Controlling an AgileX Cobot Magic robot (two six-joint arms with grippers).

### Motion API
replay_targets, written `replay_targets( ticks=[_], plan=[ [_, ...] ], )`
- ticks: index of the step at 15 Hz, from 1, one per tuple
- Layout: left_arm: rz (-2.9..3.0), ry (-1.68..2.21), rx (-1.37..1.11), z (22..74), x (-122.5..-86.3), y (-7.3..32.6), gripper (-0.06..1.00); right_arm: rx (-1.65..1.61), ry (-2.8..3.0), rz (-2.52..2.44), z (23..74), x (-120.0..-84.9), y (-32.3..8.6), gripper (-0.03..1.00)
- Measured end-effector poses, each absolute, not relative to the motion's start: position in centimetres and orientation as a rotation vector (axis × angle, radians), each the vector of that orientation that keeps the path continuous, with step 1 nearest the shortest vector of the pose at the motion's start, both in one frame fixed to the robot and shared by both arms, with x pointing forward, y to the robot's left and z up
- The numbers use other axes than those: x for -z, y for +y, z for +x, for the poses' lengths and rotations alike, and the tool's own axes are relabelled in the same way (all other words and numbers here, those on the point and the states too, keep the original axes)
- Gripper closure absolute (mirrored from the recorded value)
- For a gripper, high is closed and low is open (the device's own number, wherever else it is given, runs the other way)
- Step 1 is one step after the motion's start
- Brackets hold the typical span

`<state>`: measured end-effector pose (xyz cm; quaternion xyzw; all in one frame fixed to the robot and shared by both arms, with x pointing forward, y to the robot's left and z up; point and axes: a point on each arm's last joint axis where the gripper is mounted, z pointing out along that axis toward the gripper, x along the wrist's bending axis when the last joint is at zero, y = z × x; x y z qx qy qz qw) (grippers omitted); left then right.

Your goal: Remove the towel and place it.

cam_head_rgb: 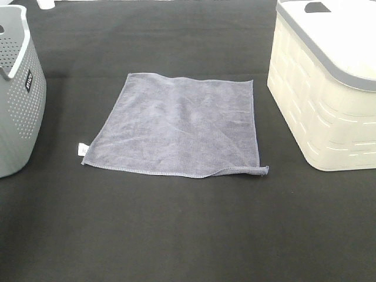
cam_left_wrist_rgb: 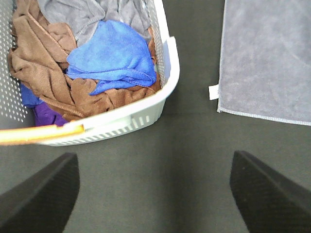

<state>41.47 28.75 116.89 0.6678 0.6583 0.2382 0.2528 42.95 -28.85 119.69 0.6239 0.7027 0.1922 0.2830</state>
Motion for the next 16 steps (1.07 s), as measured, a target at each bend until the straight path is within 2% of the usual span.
replay_targets(
  ticks=[5,9,16],
  plan=[
    [1.727,1.724,-0.678,32.1,-111.7,29.4,0.13,-0.571,1.916,1.688,35.0,-113.2,-29.4,0.27],
    [1.625,1.629,-0.707,27.4,-109.2,29.5,0.13,-0.646,1.942,1.674,31.1,-109.6,-29.4,0.27],
    [1.512,1.511,-0.797,23.5,-106.1,29.9,0.13,-0.832,1.866,1.504,25.7,-106.9,-29.6,0.27]
  ],
)
